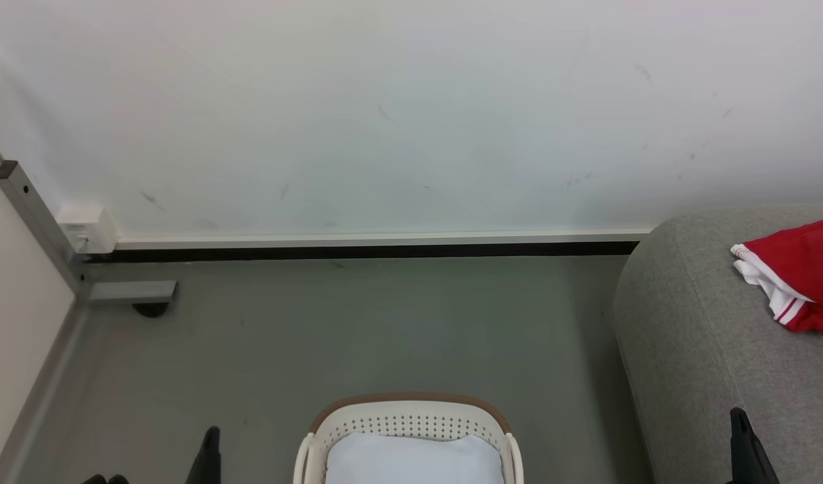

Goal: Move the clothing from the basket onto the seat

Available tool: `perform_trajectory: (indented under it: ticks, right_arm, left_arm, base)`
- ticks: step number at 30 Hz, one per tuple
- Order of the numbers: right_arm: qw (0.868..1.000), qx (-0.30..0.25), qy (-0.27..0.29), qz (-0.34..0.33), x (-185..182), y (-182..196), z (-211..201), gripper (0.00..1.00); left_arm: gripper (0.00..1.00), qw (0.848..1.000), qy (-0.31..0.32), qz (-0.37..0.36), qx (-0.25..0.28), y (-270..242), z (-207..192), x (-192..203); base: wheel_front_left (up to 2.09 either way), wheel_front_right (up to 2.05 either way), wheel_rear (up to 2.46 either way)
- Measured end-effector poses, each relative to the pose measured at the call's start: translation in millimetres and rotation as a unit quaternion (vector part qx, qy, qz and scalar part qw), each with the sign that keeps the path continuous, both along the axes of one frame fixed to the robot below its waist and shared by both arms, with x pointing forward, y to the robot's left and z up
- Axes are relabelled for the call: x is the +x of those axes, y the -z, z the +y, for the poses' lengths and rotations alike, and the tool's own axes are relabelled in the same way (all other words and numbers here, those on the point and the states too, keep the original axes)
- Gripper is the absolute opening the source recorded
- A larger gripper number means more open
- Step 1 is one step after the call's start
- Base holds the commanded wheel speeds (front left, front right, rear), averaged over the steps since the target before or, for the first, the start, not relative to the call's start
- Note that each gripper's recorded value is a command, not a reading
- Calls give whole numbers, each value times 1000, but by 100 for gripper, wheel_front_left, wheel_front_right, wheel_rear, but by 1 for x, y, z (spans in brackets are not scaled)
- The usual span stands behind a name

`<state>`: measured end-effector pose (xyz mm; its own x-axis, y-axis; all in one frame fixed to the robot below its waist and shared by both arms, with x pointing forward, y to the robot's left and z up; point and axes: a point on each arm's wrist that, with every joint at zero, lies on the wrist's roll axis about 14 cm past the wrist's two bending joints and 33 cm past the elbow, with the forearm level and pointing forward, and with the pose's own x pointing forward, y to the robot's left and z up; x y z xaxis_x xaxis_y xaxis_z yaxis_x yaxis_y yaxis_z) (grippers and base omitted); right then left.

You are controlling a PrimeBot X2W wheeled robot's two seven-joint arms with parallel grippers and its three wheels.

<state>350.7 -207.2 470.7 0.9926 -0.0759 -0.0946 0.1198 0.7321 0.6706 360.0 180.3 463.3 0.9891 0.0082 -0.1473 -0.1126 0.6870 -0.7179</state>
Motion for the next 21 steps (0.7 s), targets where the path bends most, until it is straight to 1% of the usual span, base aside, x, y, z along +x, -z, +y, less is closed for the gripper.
perform_trajectory:
  ticks: [11,21]
  right_arm:
    - [997,71,4,-9,7,-7,0,0]
    - [991,130,7,-13,10,-8,0,0]
  left_arm:
    - [0,998,-10,-6,-67,-6,3,5]
    - [0,993,-14,-10,-118,-10,5,9]
  base:
    - [0,0,0]
    - [0,0,0]
